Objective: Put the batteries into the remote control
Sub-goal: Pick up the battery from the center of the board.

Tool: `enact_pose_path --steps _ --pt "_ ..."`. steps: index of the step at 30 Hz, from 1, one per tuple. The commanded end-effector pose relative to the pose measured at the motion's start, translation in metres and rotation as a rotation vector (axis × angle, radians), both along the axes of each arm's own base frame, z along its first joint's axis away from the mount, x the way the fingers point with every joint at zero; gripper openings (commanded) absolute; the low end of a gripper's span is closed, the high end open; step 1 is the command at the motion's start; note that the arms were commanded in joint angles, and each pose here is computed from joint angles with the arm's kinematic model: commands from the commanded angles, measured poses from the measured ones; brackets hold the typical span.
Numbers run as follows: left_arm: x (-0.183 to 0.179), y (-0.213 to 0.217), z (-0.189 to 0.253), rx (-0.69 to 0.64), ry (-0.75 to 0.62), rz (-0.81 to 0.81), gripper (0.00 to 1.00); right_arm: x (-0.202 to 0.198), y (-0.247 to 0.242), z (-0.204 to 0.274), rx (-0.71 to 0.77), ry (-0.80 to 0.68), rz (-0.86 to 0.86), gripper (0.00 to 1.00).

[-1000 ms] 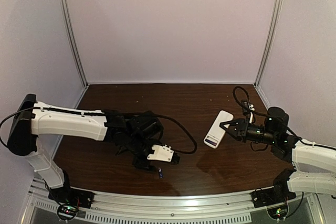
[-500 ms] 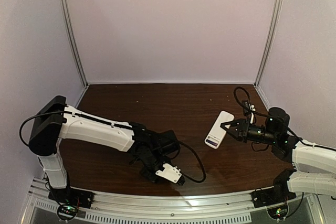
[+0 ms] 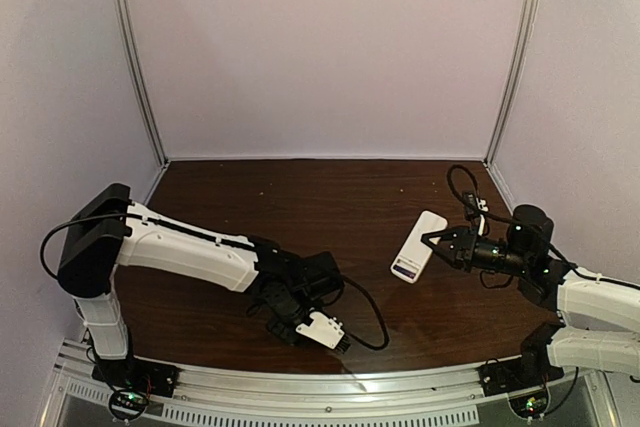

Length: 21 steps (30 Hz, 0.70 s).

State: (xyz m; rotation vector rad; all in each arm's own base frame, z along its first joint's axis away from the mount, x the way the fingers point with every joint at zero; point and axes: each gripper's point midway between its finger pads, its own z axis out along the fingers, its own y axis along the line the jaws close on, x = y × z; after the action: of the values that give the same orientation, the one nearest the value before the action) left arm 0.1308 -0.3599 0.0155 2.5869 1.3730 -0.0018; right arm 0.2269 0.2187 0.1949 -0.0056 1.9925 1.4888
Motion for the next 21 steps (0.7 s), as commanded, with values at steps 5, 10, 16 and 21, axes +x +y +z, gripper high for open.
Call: enact_pose_path --steps 5,10,16,21 --pt "0.011 0.0 -0.015 0.03 -0.007 0.025 0.24 -0.003 -0.002 -0.001 0.007 -0.011 0.005 0.0" --pt "0.015 0.001 -0.016 0.036 0.011 0.067 0.21 -0.002 -0.002 0.0 -0.002 -0.01 0.008 0.0" --pt "0.013 -0.008 -0.009 0.009 0.056 0.146 0.08 -0.002 0.0 -0.008 -0.028 0.009 0.02 0.0" --pt "0.014 -0.01 -0.006 -0.005 0.062 0.177 0.07 -0.003 0.001 -0.015 -0.054 0.035 0.035 0.0"
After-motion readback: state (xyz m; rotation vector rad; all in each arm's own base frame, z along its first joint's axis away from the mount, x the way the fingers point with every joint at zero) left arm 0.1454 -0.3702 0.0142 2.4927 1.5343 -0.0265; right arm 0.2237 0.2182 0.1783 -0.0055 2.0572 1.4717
